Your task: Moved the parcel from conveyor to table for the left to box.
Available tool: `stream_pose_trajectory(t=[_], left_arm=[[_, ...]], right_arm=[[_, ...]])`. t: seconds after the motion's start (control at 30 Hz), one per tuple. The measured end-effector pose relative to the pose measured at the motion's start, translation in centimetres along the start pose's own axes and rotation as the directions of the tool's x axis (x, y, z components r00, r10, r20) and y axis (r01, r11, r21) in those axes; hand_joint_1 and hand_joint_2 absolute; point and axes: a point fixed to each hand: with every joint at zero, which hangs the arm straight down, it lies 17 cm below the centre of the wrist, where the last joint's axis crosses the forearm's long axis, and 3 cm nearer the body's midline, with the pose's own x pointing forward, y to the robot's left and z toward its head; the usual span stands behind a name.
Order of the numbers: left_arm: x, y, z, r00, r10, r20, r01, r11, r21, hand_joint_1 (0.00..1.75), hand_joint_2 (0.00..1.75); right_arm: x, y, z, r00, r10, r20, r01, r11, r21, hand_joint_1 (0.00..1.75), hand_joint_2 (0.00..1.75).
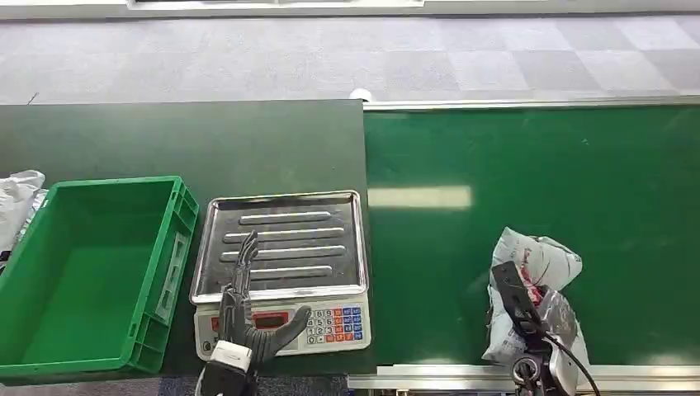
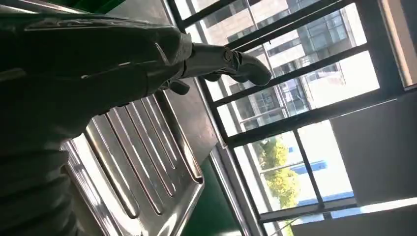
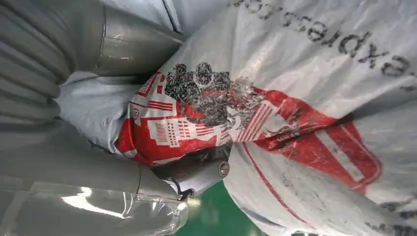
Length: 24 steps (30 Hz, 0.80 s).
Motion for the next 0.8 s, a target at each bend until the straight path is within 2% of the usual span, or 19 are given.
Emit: stream_pose_trajectory(t=[0.17,0.27,0.4,0.47,0.53,0.8], left_arm=[[0.3,0.2,0.0,1.000,-0.013,0.018,0.013,1.000,0.011,0.00,1.75],[0.9,0.5,-0.5,0.998,-0.020,0.056,0.019,1.000,0.021,0.00,1.75],[1.7,1.8,-1.9,0.993,-0.047,0.110,0.041,0.997,0.061,0.00,1.75],[2.2,3.5,-2.7,0.988,-0.070,0.135,0.054,0.991,0.119,0.00,1.75],[2.7,5.3,-3.4,0.985,-0.087,0.148,0.062,0.984,0.167,0.00,1.75],[4.0,10.3,-3.6,0.973,-0.162,0.165,0.108,0.950,0.292,0.00,1.75]], right_arm=[[2.9,-4.1,1.7,0.979,-0.113,0.170,0.143,0.974,-0.177,1.75,1.75],[6.3,-10.1,3.9,0.930,-0.138,0.341,0.259,0.904,-0.340,1.75,1.75],[9.7,-16.8,7.1,0.845,-0.149,0.514,0.413,0.791,-0.450,1.75,1.75],[10.2,-19.6,9.3,0.778,-0.193,0.598,0.531,0.711,-0.461,1.75,1.75],[10.7,-21.4,11.2,0.735,-0.195,0.650,0.585,0.666,-0.462,1.75,1.75],[12.6,-23.7,13.9,0.670,-0.170,0.723,0.647,0.611,-0.456,1.75,1.75]])
